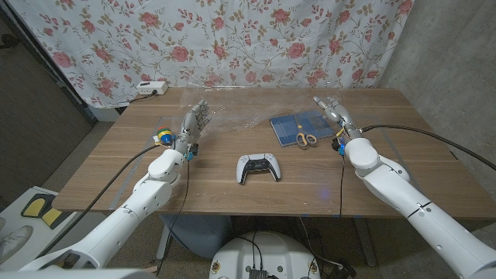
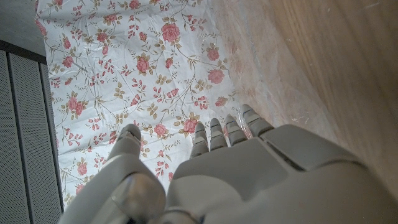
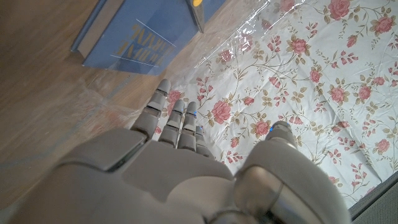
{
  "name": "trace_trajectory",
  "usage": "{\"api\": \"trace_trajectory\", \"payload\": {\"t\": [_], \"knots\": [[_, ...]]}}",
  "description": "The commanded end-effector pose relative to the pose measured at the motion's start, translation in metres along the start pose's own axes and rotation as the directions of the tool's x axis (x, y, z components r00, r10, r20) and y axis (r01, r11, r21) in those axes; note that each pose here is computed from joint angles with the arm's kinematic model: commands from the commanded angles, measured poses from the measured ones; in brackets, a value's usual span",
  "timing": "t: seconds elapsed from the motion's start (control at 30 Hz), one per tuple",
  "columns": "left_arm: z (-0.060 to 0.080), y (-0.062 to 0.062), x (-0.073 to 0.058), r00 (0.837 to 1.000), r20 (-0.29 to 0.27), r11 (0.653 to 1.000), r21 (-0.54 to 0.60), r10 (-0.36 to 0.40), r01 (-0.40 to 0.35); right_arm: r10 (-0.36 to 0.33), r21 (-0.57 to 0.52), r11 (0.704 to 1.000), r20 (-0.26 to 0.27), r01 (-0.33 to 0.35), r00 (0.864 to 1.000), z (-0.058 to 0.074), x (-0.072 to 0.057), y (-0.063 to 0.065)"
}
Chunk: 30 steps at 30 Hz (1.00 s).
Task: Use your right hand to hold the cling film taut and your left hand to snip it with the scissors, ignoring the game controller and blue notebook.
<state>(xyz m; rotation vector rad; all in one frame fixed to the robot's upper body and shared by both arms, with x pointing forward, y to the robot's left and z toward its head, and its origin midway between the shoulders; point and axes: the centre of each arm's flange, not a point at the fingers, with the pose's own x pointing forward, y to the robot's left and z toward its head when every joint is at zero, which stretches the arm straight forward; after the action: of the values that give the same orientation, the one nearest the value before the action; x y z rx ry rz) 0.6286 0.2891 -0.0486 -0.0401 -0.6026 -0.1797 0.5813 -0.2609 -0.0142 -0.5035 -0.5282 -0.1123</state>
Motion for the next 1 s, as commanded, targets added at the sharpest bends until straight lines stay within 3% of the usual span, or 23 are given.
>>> {"api": "trace_trajectory", "payload": {"t": [0.03, 0.5, 1.0], "knots": [[-0.003, -0.002, 0.000, 1.000, -0.011, 1.000, 0.000, 0.001, -0.001, -0.023, -0.107, 0.994, -0.006, 0.022, 1.000, 0.007, -0.008, 0.001], [-0.004, -0.001, -0.002, 1.000, -0.019, 1.000, 0.004, -0.004, 0.004, -0.031, -0.161, 0.987, -0.015, 0.028, 0.999, 0.011, -0.010, 0.009], [-0.004, -0.003, -0.005, 1.000, -0.022, 1.000, 0.007, -0.007, 0.007, -0.082, -0.287, 0.955, -0.018, 0.073, 0.996, 0.021, -0.015, 0.012]]}}
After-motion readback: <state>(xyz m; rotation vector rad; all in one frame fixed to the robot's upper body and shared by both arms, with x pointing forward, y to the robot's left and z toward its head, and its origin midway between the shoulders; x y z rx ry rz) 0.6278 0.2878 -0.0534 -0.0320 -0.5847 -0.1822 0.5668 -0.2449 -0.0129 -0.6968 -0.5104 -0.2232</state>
